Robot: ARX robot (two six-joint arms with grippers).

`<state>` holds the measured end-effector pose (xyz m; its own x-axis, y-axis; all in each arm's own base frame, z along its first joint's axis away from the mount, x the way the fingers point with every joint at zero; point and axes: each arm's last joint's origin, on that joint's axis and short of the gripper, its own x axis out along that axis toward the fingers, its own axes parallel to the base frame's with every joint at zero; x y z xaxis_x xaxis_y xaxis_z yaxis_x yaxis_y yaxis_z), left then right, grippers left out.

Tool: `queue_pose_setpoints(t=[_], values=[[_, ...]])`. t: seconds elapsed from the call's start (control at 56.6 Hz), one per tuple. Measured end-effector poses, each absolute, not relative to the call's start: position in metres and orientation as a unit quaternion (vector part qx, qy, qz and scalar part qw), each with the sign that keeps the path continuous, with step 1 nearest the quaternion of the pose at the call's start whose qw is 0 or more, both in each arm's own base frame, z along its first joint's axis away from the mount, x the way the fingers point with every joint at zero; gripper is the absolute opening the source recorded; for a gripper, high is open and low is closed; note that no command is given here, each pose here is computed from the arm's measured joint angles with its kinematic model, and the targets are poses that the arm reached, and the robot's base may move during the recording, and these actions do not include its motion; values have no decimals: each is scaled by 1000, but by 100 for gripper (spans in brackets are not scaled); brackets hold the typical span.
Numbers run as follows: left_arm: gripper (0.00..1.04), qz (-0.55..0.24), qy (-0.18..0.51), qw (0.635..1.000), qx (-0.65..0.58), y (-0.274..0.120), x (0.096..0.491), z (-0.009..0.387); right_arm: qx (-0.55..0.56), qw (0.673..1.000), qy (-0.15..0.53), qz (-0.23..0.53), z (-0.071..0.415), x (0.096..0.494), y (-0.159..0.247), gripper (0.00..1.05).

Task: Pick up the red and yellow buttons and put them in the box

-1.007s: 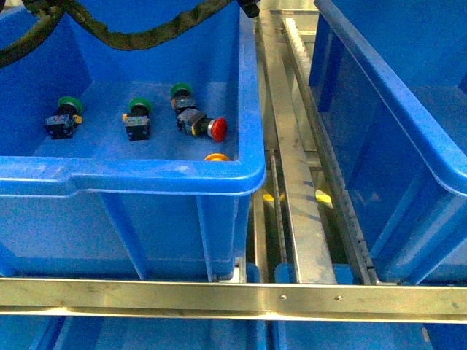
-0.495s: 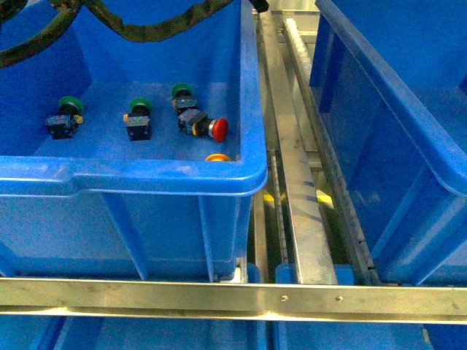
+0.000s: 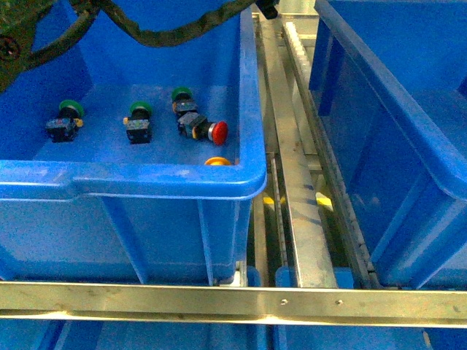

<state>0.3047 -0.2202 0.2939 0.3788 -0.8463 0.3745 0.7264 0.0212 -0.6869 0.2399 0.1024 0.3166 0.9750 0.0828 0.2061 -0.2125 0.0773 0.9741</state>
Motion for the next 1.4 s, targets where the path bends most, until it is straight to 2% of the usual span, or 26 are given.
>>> queue_pose_setpoints(t=[0.989, 1.024, 1.095, 1.325, 1.395], values=[[23, -554, 89, 709, -427, -243, 300, 284, 676, 726, -47, 120, 329, 229, 107, 99], [23, -554, 89, 709, -427, -243, 301, 284, 675, 726, -46, 119, 329, 229, 107, 94], [23, -555, 86, 709, -427, -244, 301, 286, 673, 729, -45, 117, 328, 229, 107, 77], [23, -556, 80, 708, -428, -245, 302, 291, 668, 734, -45, 110, 326, 231, 107, 42], [23, -556, 81, 708, -428, -245, 302, 291, 668, 735, -45, 109, 326, 231, 107, 41]])
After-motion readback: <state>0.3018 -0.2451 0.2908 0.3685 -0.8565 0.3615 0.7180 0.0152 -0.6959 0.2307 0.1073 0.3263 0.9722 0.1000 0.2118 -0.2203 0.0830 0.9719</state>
